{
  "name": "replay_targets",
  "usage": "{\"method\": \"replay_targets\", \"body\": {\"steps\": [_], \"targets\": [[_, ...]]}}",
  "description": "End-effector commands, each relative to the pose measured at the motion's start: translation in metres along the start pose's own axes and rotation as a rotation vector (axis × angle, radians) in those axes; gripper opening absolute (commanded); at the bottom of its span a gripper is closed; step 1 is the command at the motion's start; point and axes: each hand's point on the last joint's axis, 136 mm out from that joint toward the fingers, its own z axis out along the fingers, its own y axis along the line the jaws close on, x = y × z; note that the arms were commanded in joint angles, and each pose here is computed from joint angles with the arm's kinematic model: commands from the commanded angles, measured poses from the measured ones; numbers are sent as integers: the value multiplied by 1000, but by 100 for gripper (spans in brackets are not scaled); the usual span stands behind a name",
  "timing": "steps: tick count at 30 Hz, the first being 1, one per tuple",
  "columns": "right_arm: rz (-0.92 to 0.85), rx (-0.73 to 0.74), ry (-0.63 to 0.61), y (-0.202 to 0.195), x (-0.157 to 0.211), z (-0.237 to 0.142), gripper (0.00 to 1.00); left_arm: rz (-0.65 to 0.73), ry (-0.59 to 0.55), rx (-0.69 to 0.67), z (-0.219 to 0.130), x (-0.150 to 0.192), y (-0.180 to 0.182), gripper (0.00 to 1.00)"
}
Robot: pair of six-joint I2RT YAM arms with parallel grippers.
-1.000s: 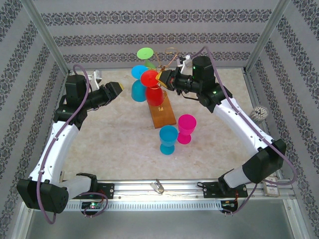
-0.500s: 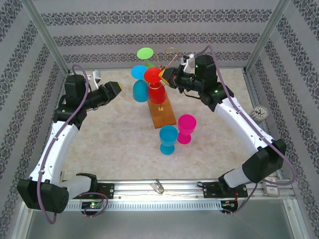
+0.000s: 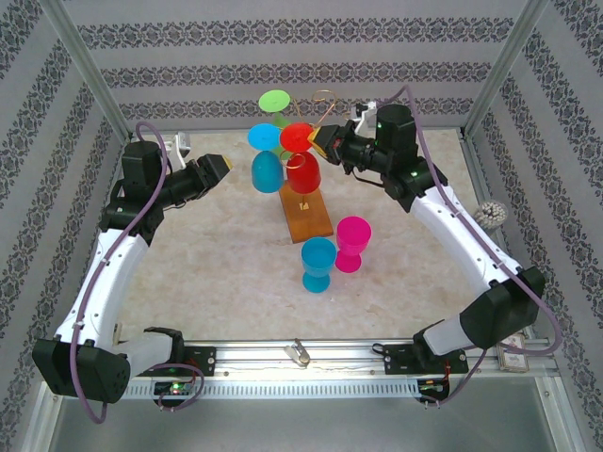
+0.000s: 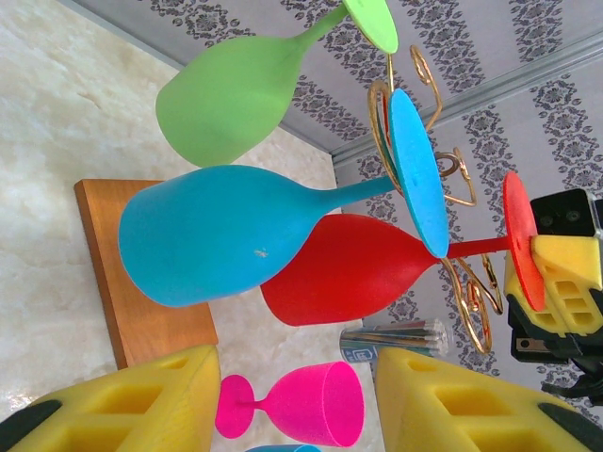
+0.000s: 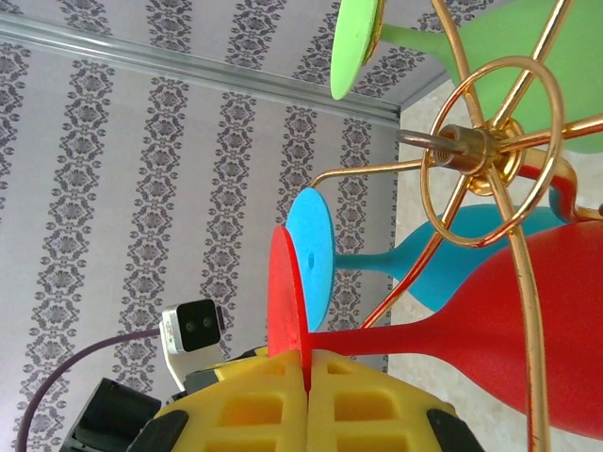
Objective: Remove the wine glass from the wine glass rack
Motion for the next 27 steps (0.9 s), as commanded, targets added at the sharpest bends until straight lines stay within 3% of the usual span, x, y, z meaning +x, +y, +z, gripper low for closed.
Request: {"method": "replay_targets", "body": {"steps": [1, 27], "targets": [[-30, -49, -49, 17, -6, -16, 0, 15, -28, 41, -4, -7, -8, 48], [-18, -41, -73, 8, 17, -55, 0, 27, -44, 17, -20, 1, -9, 48]]}}
